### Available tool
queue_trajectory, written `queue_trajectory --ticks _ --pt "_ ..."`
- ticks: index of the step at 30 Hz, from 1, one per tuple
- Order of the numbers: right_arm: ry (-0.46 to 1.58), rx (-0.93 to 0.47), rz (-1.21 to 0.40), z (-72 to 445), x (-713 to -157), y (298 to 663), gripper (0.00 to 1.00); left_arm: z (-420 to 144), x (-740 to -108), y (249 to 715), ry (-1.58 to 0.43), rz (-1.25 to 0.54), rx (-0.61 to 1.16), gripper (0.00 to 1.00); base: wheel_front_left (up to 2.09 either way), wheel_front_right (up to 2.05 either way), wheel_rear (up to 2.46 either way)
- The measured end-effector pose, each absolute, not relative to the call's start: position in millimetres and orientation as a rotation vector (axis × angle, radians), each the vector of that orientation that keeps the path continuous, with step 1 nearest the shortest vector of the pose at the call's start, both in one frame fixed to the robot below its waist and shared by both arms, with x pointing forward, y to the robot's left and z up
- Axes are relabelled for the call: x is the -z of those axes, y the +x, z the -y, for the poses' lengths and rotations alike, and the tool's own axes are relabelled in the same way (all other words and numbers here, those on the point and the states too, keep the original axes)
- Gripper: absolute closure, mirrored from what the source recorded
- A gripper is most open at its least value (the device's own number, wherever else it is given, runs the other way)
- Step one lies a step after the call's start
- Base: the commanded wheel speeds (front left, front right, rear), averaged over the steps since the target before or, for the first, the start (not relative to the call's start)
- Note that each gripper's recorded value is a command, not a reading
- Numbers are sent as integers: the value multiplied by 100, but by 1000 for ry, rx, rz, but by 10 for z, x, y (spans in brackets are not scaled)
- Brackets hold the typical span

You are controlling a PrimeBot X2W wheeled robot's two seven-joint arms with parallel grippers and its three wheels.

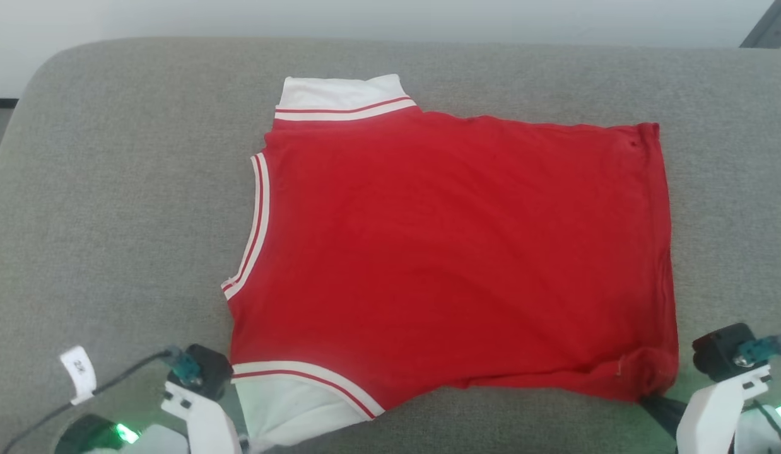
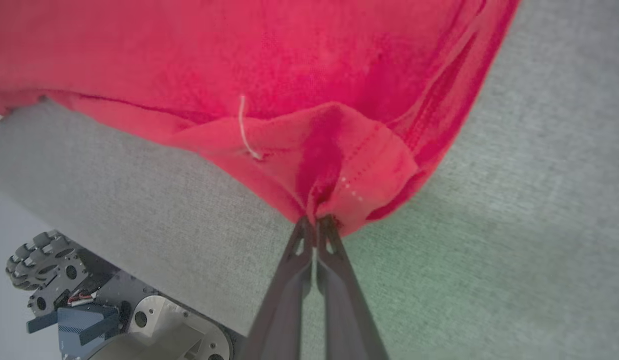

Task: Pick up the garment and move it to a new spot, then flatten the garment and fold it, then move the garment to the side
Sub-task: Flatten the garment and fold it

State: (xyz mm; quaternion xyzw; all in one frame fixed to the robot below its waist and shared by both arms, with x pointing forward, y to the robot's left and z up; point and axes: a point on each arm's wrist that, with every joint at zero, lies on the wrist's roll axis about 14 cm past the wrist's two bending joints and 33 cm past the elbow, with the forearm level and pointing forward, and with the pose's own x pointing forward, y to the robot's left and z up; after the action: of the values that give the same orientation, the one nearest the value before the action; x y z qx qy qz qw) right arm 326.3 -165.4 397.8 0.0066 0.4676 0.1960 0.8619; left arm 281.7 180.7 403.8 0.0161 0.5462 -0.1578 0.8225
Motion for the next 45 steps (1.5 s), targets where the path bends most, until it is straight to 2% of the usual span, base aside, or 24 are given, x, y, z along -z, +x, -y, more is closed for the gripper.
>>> queue_trajectory --ticks 5,13,21,26,34,42,43,44,45 --pt "10 -374 -907 1697 -4161 3357 100 -1904 -4349 3174 115 -1019 320 100 0 0 0" --pt "-25 -345 -746 1735 -4528 3860 100 -1942 -5041 4040 279 -723 345 100 0 0 0" --pt "-34 -327 -695 1776 -4549 4365 100 -1831 -5158 4766 343 -626 400 100 0 0 0" --pt "-42 -314 -732 1817 -4347 4538 100 -1824 -4796 5009 332 -709 410 100 0 0 0" --pt "-29 -324 -797 1778 -4047 4640 100 -1946 -4074 5010 270 -947 384 100 0 0 0" --pt "-26 -342 -826 1716 -3954 4672 100 -1979 -3849 4992 194 -1060 332 100 0 0 0" --pt "-34 -344 -823 1711 -3965 4675 100 -1980 -3855 4990 181 -1063 323 97 0 0 0" --pt "-33 -342 -817 1712 -3982 4677 74 -1983 -3873 4995 176 -1059 316 79 0 0 0" --pt "-28 -339 -810 1714 -4000 4682 52 -1977 -3901 5006 174 -1048 314 56 0 0 0"
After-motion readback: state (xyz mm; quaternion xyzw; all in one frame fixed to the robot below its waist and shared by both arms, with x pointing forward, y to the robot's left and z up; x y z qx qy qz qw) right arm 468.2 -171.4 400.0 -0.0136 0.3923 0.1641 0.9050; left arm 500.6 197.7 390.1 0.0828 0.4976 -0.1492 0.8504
